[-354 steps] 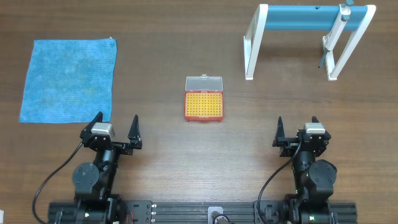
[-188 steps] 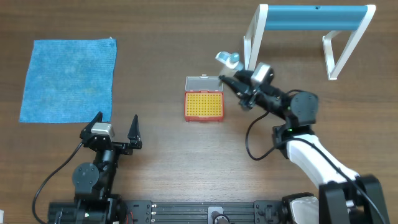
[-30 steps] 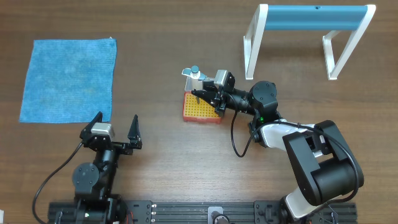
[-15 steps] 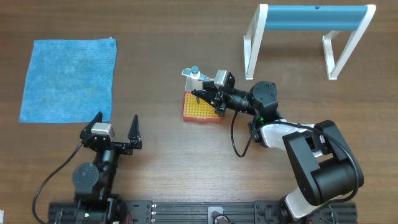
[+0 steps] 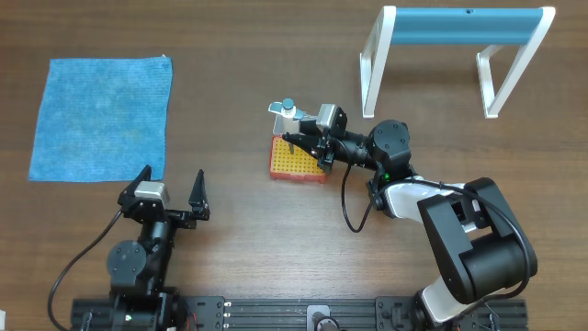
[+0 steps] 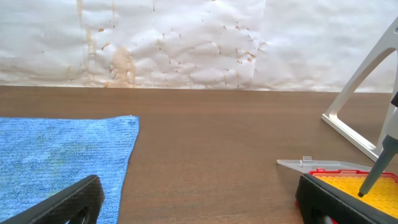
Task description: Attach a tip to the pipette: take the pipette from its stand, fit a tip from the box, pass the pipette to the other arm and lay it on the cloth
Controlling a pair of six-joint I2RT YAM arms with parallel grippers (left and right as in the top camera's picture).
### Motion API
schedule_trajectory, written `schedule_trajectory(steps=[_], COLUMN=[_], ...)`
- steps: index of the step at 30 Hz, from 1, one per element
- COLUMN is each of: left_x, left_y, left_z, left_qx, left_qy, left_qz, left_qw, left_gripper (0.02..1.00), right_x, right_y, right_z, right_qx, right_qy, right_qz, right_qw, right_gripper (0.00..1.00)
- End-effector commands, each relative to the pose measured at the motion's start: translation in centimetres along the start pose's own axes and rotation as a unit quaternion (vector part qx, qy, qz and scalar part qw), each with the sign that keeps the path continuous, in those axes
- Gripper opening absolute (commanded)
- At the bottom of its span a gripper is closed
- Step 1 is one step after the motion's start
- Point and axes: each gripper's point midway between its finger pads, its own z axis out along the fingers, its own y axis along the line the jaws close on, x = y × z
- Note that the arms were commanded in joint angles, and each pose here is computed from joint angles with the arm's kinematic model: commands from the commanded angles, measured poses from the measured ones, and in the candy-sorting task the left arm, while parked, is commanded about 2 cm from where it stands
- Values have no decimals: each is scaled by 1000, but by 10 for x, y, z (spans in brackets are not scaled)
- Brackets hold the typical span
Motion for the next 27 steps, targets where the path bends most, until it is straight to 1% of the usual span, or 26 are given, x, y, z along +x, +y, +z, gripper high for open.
schedule_trajectory(steps=[1,11,16,26,27], left_x=[1,1,1,1,1], left_y=[1,1,1,1,1], left_z=[0,0,0,0,0], left_qx=[-3,-3,-3,-3,-3], left_qy=[1,1,1,1,1], left_qz=[5,5,5,5,5], left_qw=[1000,1000,1000,1000,1000], left_gripper=[998,998,998,998,998], right_x=[0,9,10,35,36], right_y=[6,-2,-5,-5,-5], right_z=[0,-4,-6,-6,-6], right_qx=[-11,5,9,7,7], right_qy=[7,20,22,48,50], right_qz=[1,5,-3,29,28], right_qw=[1000,1000,1000,998,998], right_gripper=[77,77,77,75,77])
